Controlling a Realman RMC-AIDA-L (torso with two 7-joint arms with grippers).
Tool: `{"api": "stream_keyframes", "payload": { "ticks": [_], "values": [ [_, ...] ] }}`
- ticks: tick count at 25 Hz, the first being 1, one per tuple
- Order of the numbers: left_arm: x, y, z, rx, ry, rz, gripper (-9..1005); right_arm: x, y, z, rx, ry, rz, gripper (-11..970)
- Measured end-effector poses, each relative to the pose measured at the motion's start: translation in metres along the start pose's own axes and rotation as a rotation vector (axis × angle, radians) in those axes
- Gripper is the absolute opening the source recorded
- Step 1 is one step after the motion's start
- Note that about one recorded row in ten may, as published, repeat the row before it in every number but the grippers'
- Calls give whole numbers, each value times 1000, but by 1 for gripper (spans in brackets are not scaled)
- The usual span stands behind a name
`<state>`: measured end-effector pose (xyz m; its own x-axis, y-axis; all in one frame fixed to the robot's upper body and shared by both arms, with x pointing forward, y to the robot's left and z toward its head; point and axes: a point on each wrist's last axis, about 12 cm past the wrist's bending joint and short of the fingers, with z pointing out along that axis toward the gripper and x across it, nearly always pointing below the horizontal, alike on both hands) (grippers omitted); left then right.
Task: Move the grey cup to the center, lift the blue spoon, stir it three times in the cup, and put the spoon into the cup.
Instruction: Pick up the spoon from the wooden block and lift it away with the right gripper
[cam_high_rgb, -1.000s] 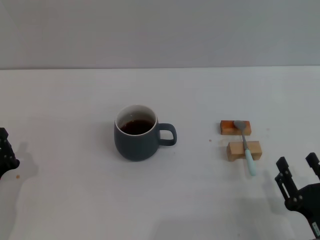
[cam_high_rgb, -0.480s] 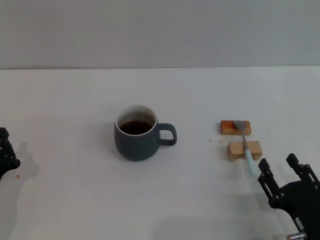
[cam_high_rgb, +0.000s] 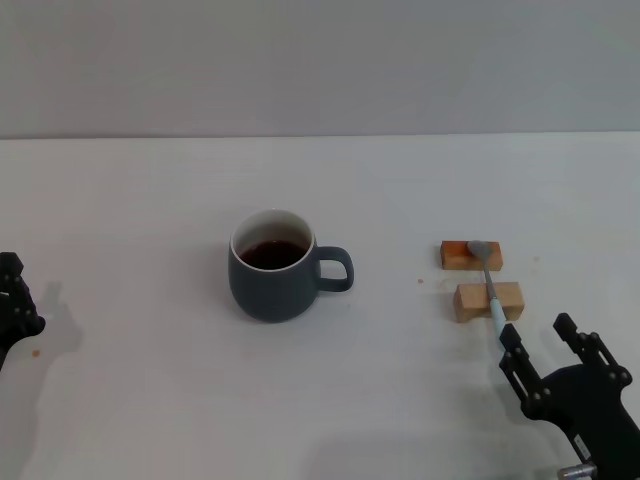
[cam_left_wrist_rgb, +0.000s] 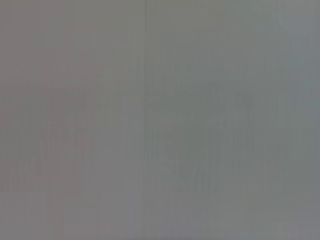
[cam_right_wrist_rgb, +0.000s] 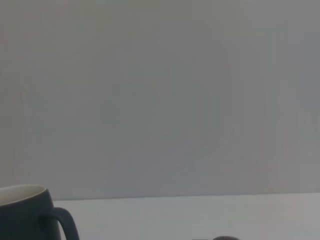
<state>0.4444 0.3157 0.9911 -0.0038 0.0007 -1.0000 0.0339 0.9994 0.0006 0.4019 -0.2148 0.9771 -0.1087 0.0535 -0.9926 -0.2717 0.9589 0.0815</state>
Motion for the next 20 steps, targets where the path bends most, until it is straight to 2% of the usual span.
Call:
{"api": "stream_keyframes", "payload": {
  "ticks": [20],
  "values": [
    [1,1,0,0,11,0,-2,2,4,12,-19,46,13,633]
  ]
}}
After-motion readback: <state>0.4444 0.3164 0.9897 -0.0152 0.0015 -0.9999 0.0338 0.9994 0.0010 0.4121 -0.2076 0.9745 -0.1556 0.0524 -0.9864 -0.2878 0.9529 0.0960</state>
